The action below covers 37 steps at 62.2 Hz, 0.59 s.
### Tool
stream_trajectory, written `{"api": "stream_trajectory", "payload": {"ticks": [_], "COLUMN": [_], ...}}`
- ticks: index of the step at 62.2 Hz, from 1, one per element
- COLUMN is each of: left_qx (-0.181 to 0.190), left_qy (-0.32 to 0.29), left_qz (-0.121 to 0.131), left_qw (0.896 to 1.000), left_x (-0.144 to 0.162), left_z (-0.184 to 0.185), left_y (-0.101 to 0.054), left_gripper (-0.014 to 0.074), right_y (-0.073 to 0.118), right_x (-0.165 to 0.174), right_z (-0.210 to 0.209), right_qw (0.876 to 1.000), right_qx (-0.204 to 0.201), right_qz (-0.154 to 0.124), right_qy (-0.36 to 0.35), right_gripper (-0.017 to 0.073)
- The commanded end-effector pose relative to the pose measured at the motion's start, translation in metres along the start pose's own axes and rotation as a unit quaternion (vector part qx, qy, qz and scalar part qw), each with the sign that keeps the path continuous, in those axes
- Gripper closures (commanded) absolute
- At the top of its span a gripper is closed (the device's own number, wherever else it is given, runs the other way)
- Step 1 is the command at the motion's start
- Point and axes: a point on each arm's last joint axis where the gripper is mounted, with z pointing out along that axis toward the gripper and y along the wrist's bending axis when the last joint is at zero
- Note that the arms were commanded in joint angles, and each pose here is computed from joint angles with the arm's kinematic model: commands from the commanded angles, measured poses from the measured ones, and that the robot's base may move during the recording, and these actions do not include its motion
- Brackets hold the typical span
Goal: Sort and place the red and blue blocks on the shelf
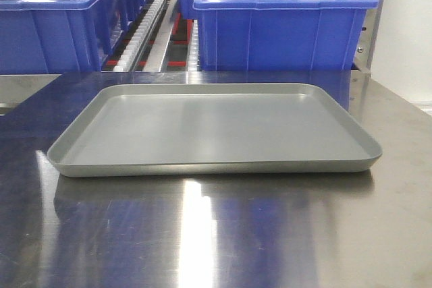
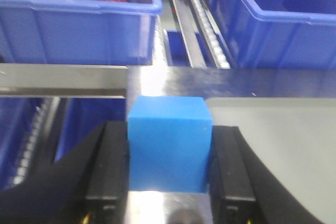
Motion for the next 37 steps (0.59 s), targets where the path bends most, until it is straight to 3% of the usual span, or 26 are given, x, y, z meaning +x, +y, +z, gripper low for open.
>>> {"api": "stream_trajectory", "payload": {"ticks": [1,19,37], "left_qx": [-0.005,-0.004,-0.025], "left_qy": [-0.066,-0.159,-0.140], "left_qz": [0.002,0.006,0.017], "left_qw": [0.998,0.987,0.990], "left_x": [-0.018,-0.030,-0.031], "left_z": [-0.004,-0.007,-0.025], "left_y": [0.001,0.001,0.004], "left_gripper": [0.0461,0.0461,0.0461], "right_y": [0.002,0.002,0.002], "right_x": [-0.016,-0.016,-0.016], "right_z": [-0.002,-0.002,-0.002], "right_qw": [0.999,0.999,0.999], "right_qx": [-0.006,-0.006,-0.006], "right_qz": [-0.001,-0.001,-0.001], "right_qy": [-0.053,-0.053,-0.053], "right_gripper": [0.0508,0.0508,0.0508]}}
